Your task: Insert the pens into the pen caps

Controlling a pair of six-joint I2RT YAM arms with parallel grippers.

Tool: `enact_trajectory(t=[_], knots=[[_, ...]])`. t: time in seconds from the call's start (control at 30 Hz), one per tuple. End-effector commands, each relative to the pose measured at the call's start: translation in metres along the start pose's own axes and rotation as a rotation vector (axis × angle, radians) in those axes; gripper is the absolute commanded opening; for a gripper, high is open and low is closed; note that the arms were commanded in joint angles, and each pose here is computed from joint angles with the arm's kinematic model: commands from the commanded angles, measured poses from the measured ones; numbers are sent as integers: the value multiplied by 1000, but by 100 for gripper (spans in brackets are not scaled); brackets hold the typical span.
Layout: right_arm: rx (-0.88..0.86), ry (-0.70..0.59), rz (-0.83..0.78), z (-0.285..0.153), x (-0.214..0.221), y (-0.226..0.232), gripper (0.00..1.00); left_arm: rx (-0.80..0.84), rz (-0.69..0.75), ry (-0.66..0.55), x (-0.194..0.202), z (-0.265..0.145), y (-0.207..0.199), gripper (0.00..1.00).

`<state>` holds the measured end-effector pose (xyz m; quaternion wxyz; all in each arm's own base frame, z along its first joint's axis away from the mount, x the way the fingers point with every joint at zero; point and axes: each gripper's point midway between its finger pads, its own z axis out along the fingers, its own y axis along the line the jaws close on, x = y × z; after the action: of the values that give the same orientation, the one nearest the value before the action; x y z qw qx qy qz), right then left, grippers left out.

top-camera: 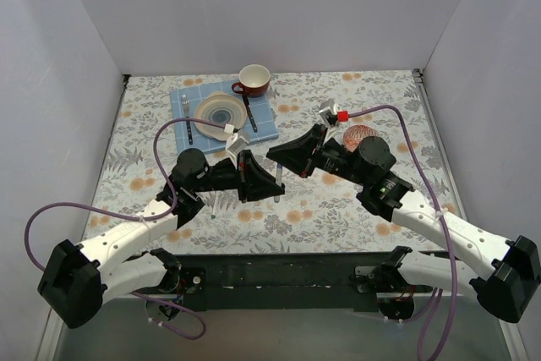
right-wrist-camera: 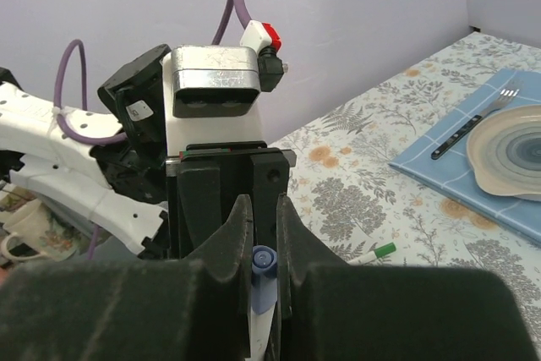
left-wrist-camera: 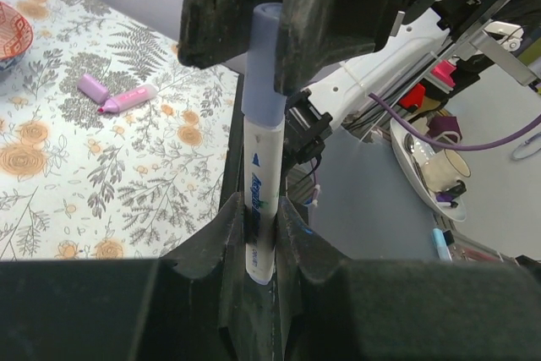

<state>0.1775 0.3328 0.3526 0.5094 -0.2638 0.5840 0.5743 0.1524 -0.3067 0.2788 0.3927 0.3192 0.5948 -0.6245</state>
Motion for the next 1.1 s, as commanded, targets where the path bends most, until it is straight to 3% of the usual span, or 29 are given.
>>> enact_trajectory(t=[0.0,0.6,1.07], knots=[[-1,232,60,-18,76,2,1,-106,130,-201,-72,3,1,0],[-226,344,151,-48,122,35,1,1,180,-181,-86,3,-7,0],[-201,361,315,-52,149,40,1,-87,210,-204,-101,8,19,0]])
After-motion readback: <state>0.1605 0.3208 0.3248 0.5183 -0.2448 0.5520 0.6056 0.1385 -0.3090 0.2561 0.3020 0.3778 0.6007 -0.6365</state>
